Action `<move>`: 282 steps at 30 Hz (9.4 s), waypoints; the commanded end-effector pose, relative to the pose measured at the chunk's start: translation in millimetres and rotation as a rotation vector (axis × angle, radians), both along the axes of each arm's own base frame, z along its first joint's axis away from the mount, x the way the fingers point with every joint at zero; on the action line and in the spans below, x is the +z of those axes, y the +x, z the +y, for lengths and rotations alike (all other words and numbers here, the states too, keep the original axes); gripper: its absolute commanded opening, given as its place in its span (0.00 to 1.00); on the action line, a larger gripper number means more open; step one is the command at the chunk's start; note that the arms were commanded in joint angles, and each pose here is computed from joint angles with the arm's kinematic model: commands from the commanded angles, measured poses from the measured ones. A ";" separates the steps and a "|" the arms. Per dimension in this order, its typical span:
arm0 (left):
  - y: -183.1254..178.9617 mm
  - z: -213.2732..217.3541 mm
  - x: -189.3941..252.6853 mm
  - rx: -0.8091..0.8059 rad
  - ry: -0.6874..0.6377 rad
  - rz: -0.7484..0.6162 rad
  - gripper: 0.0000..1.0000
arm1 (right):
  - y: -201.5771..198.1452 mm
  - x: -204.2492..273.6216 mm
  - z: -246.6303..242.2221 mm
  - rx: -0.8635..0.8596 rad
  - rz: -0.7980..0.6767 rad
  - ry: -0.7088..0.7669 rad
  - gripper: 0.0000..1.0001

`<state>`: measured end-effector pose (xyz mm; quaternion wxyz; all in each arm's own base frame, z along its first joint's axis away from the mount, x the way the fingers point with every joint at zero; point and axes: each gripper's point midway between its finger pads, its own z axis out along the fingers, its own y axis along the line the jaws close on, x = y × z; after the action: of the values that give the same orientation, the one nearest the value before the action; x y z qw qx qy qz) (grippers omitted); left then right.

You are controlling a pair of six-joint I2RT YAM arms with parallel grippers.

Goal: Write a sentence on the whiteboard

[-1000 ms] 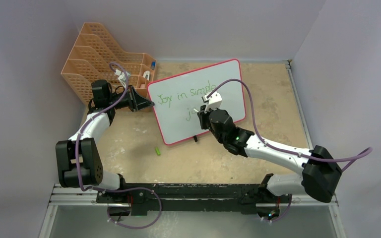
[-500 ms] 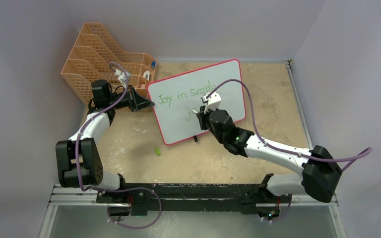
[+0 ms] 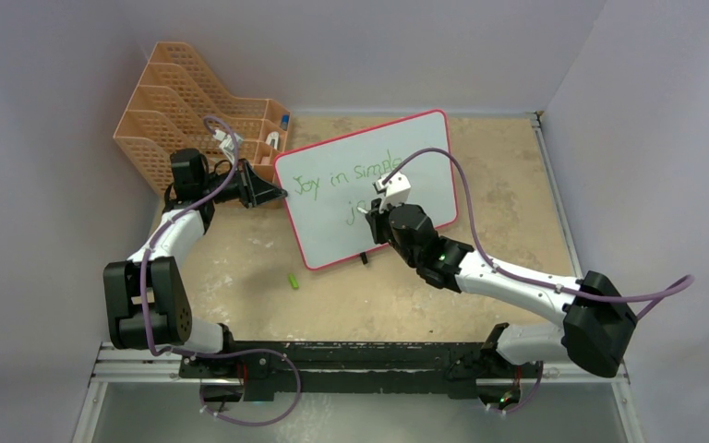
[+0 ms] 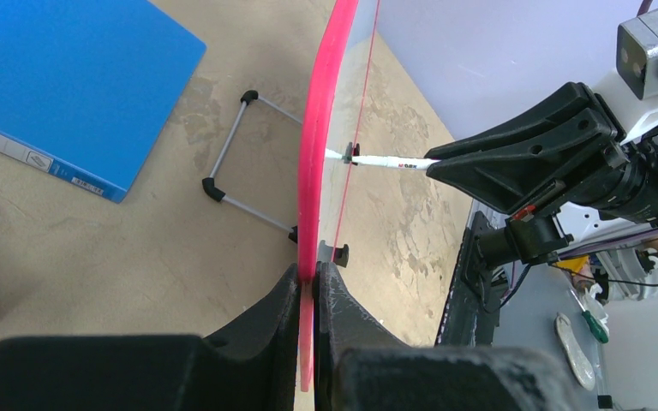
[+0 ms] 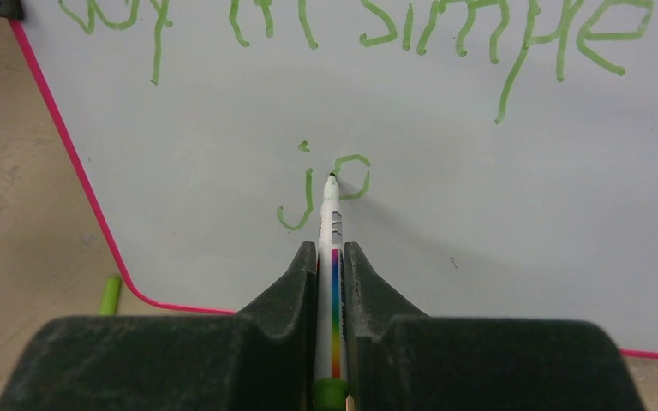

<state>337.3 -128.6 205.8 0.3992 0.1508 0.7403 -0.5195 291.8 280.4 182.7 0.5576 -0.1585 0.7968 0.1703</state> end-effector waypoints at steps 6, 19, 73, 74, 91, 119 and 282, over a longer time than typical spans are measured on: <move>2.0 -1.5 18.1 -0.012 0.016 -0.079 0.00 | -1.9 31.9 -6.3 -0.004 -0.058 0.057 0.00; 2.0 -1.5 18.6 -0.012 0.015 -0.080 0.00 | 9.4 37.3 -30.4 -0.138 -0.090 0.064 0.00; 2.0 -1.5 18.4 -0.012 0.016 -0.080 0.00 | 11.1 -7.2 -31.4 -0.117 0.023 -0.013 0.00; 2.1 -1.1 18.5 -0.011 0.016 -0.080 0.00 | 10.6 -8.1 -31.8 -0.117 0.026 -0.014 0.00; 2.3 -1.2 18.5 -0.011 0.015 -0.080 0.00 | 8.3 -16.8 -46.2 -0.170 0.056 -0.031 0.00; 1.9 -1.3 18.4 -0.010 0.016 -0.079 0.00 | 18.8 30.2 -40.2 -0.158 -0.050 0.066 0.00; 1.8 -1.4 17.6 -0.010 0.017 -0.078 0.00 | 33.9 22.2 -58.4 -0.205 -0.020 0.126 0.00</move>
<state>337.4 -128.8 206.2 0.4000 0.1510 0.7404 -0.5186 316.7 224.2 188.3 0.5643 -0.0608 0.8076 0.1598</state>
